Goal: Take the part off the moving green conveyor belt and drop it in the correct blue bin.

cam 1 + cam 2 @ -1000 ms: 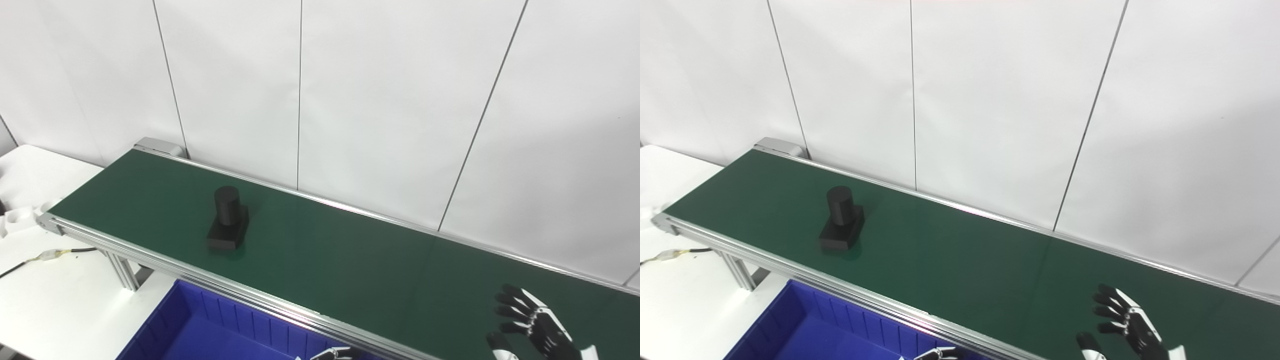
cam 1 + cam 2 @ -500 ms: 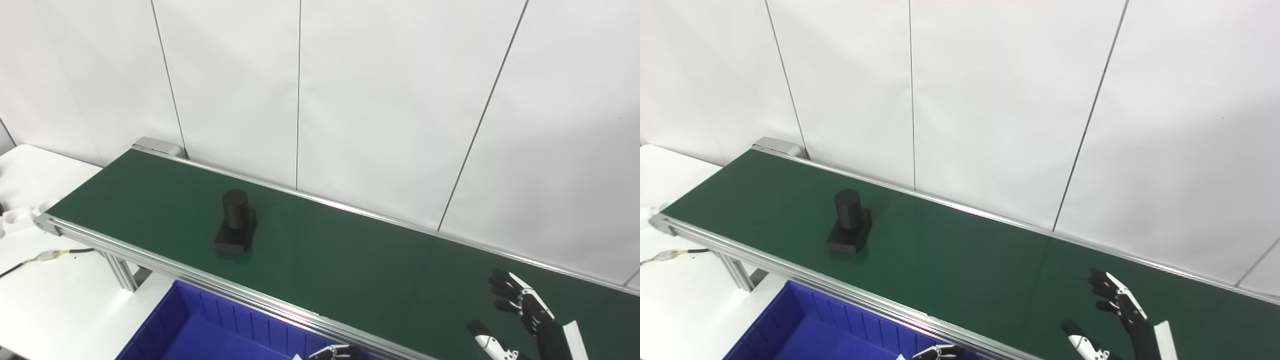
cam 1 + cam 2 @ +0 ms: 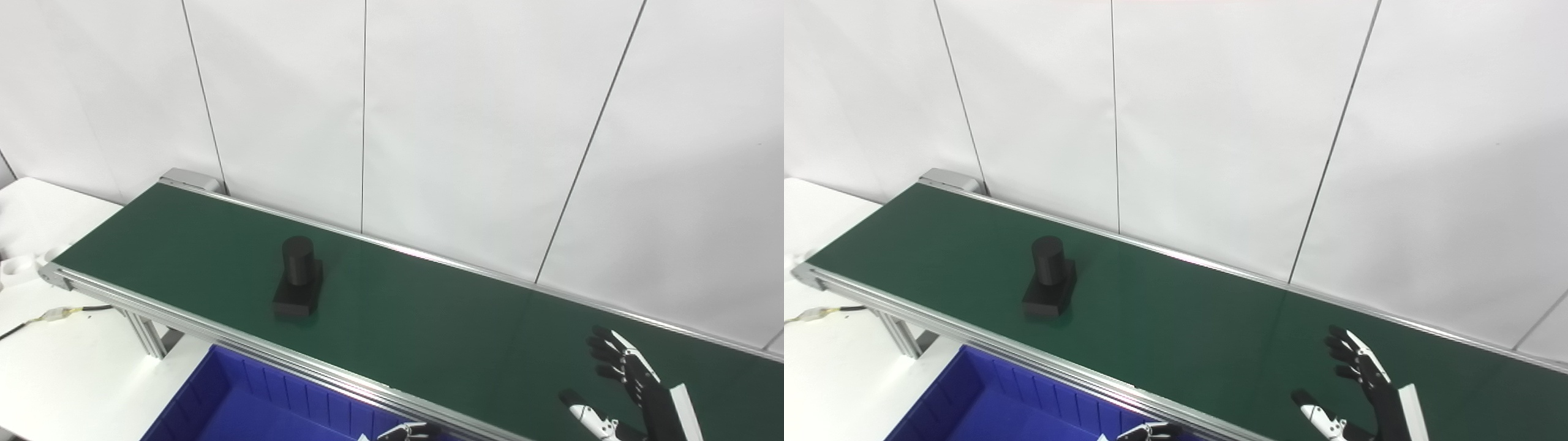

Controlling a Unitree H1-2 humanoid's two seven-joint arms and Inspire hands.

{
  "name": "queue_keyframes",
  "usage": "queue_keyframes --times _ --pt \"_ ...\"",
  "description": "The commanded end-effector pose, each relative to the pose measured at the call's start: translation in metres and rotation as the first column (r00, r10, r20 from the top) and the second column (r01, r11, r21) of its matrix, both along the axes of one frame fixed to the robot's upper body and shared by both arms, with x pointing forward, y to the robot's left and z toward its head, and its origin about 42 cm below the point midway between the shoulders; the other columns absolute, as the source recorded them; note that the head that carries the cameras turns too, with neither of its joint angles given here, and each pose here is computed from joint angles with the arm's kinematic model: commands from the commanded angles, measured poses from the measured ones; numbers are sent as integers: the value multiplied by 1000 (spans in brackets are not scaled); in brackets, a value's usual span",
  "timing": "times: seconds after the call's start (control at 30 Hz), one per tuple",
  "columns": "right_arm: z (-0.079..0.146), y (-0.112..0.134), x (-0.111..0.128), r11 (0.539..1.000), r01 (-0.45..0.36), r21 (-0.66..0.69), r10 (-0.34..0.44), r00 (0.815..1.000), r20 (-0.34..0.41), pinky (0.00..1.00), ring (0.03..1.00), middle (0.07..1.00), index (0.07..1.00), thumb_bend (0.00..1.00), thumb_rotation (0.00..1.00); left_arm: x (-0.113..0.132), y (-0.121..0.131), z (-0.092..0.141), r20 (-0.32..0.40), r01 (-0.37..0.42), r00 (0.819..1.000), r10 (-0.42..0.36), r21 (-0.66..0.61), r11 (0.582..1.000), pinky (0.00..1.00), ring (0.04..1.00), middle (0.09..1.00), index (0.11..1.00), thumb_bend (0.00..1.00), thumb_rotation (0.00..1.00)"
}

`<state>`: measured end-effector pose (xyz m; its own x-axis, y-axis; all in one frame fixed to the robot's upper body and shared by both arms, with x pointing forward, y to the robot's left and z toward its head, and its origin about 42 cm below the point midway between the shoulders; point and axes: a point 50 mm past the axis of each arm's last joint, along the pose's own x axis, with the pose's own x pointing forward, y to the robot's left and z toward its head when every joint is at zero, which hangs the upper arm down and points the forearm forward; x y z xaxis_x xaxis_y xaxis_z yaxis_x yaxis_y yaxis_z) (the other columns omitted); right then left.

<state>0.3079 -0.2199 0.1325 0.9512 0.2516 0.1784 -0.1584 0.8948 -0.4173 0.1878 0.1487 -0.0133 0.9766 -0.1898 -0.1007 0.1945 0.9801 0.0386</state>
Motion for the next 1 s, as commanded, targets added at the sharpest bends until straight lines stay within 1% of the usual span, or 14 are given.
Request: queue_keyframes --times 0.0,0.13,0.37,0.47,0.67,0.9,0.97 --pt "15 4 12 999 -36 0 36 997 72 758 816 822 861 484 298 9 -5 10 66 6 998 -4 -27 1000 609 680 729 766 723 703" --pt "13 7 17 998 -55 -9 55 997 59 775 825 828 865 496 347 9 -5 10 69 7 998 -5 -24 1000 607 676 727 765 701 695" --pt "8 13 33 997 -78 -16 78 996 31 791 835 837 869 504 359 8 -5 10 70 6 998 -5 -22 1000 609 678 730 768 700 704" --pt "7 14 38 996 -82 -25 83 996 19 809 845 841 873 519 390 7 -5 10 67 5 998 -4 -26 1000 611 681 732 769 718 707" --pt "5 18 50 994 -102 -27 102 995 14 805 844 844 875 534 356 7 -5 10 65 7 998 -5 -28 1000 613 684 732 770 732 712" --pt "6 23 62 993 -110 -50 110 994 9 816 854 850 887 594 415 8 -5 9 62 6 998 -4 -28 1000 613 685 734 772 744 718" --pt "8 25 64 992 -114 -53 114 993 6 818 855 850 888 596 419 8 -5 8 61 5 998 -4 -27 1000 613 685 734 772 744 718"
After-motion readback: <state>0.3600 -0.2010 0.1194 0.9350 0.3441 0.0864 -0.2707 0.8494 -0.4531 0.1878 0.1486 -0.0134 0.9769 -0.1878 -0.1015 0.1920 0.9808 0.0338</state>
